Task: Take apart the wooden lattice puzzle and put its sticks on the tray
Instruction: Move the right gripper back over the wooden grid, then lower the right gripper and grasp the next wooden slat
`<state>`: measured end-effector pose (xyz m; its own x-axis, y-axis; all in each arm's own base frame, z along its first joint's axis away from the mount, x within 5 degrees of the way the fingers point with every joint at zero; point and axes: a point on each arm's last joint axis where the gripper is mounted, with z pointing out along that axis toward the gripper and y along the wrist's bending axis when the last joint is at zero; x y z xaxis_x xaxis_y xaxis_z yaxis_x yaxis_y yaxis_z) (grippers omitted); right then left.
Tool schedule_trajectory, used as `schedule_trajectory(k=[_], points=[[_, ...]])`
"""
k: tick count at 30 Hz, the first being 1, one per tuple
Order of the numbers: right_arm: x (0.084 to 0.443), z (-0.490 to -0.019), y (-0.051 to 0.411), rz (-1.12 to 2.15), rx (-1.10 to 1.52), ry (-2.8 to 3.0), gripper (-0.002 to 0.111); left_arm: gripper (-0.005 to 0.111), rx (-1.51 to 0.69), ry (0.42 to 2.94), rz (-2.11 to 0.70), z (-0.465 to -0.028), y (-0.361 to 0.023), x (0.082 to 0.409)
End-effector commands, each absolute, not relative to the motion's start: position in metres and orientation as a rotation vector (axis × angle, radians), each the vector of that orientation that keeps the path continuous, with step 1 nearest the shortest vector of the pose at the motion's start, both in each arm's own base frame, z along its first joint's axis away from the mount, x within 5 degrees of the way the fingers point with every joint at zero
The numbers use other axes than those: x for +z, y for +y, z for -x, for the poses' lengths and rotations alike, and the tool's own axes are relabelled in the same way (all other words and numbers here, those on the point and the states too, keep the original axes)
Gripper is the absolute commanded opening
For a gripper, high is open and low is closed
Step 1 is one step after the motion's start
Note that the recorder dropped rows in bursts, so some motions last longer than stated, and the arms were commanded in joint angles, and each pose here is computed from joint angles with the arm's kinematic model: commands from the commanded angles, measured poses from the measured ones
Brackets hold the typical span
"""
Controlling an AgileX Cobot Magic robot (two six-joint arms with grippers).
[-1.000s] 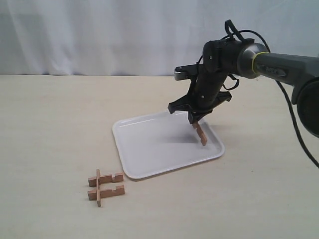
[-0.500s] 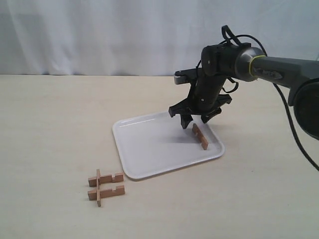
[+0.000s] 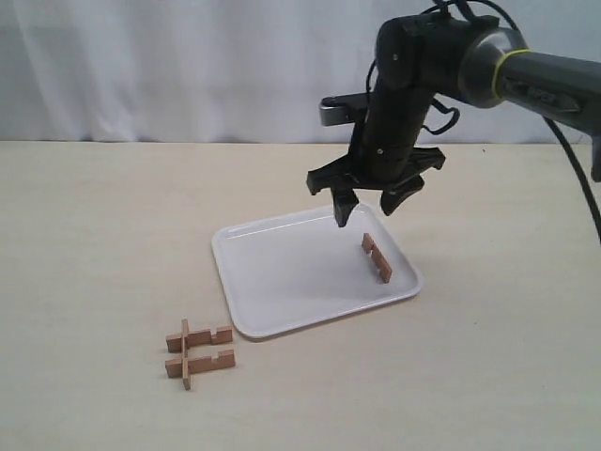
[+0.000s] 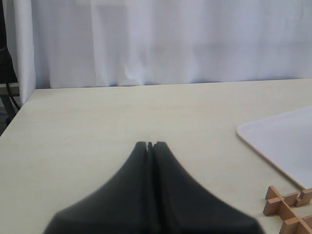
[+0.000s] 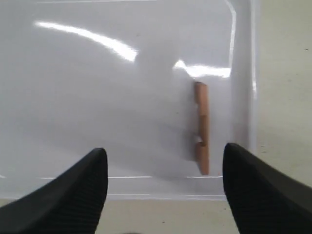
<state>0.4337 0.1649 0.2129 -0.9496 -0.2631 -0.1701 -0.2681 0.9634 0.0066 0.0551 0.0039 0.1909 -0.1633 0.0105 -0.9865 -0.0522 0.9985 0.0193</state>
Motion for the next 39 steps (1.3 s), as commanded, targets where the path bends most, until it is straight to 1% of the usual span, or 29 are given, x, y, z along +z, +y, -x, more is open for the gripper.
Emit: schedule_trajectory(k=[1,9,19,25,28,31,33,39], points=[[0.218,-0.418,0.198,0.513,0.05,2.926,0.063,0.0,0.048,1.725,0.022,-0.055,0.003,0.191],[0.216,-0.386,0.256,0.661,0.073,2.901,0.063,0.0,0.048,1.725,0.022,-0.055,0.003,0.191],[0.208,-0.358,0.322,0.784,0.208,2.725,0.063,0.0,0.048,1.725,0.022,-0.055,0.003,0.191],[0.176,-0.353,0.351,0.834,0.253,2.656,0.063,0.0,0.048,1.725,0.022,-0.055,0.003,0.191],[0.157,-0.351,0.358,0.85,0.255,2.671,0.057,0.0,0.048,1.725,0.022,-0.055,0.003,0.191],[0.144,-0.351,0.359,0.827,0.246,2.705,0.045,0.0,0.048,1.725,0.022,-0.055,0.003,0.191],[0.138,-0.351,0.359,0.809,0.241,2.726,0.04,0.0,0.048,1.725,0.022,-0.055,0.003,0.191],[0.134,-0.35,0.359,0.795,0.244,2.745,0.039,0.0,0.048,1.725,0.022,-0.055,0.003,0.191]])
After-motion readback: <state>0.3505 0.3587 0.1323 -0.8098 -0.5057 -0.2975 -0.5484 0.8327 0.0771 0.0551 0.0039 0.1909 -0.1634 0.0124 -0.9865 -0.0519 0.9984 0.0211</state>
